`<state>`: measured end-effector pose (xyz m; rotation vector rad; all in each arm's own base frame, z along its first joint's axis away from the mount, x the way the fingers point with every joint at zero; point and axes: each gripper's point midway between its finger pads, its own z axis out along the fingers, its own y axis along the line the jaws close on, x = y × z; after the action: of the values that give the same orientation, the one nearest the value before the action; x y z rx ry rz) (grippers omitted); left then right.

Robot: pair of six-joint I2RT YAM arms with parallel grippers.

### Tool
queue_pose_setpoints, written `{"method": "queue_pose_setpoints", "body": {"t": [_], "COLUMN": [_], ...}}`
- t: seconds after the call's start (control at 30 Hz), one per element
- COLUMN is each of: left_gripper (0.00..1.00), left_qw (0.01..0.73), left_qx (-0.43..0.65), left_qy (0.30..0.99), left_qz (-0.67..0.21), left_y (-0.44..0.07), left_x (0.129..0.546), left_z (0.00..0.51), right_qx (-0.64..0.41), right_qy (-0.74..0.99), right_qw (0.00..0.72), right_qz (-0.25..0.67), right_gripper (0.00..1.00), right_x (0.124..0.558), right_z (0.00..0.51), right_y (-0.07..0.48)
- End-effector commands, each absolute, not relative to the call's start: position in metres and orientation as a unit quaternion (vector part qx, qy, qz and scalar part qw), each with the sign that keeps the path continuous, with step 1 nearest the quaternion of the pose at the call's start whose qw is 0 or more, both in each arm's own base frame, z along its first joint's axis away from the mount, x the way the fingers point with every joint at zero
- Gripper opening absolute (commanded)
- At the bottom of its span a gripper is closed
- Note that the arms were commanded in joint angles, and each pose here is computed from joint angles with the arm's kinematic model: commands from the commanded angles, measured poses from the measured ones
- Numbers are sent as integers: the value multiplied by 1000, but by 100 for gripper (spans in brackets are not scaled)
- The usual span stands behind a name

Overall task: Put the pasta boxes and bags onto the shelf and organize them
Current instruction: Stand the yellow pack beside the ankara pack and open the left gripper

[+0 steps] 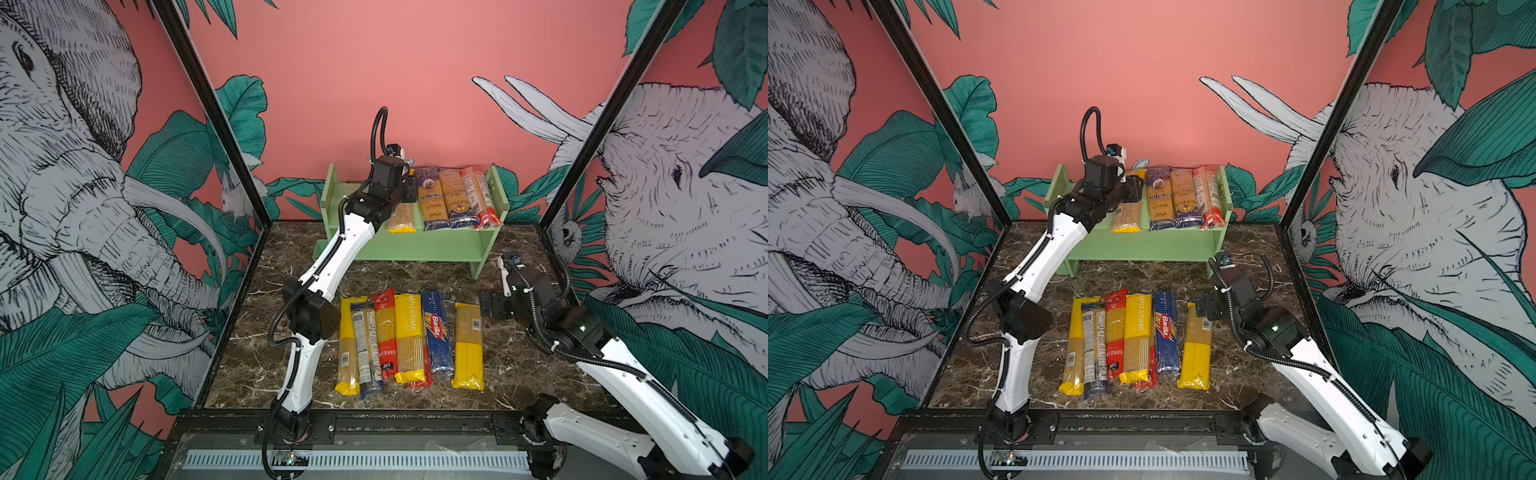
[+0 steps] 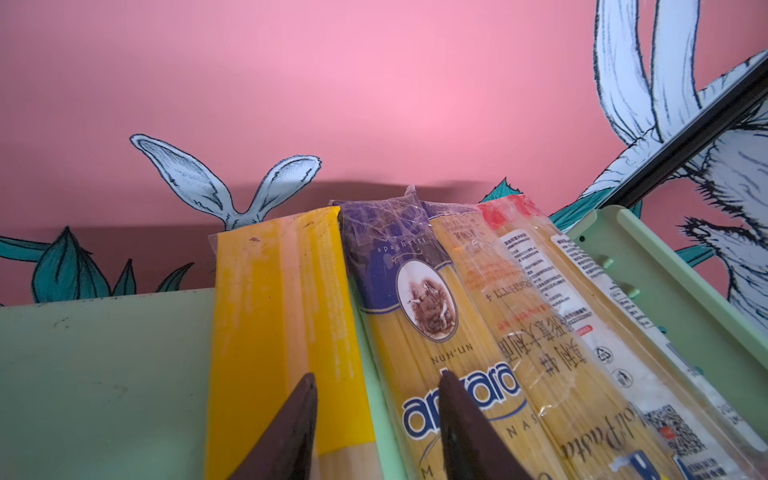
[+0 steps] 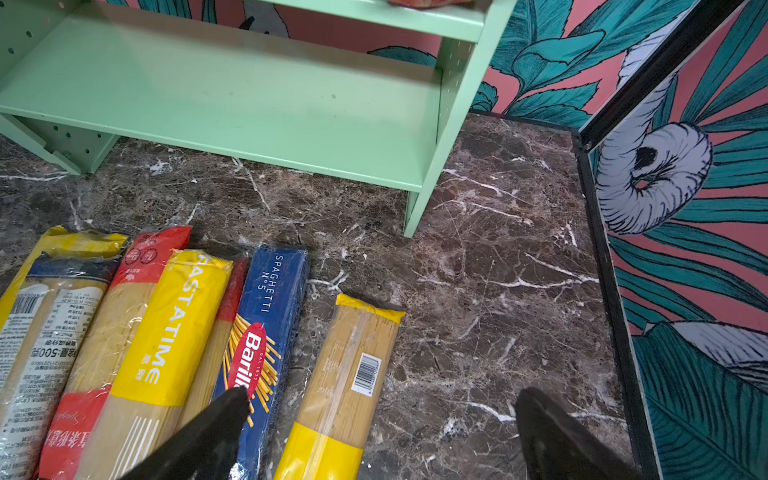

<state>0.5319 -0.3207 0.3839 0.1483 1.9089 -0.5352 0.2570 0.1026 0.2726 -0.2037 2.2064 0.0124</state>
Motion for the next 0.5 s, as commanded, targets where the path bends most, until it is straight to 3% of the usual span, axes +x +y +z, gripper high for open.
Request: {"method": "queue_pose_setpoints", "body": {"t": [0.0,0.47], "left_gripper": [51,53], "left_qw": [559,550], "left_qx": [57,63], "left_qy": [792,811], "left_qz": [-240,-188], "left_y": [-314,-278], "left_x": [523,487], "left_z": [409,410], "right_qx": [-72,-71], "right_qy": [891,890], "right_qw": [449,450], "right_qz": [2,17], "right_gripper": [99,99], "right_x": [254,254], "right_z": [273,274], "right_y": [96,101]}}
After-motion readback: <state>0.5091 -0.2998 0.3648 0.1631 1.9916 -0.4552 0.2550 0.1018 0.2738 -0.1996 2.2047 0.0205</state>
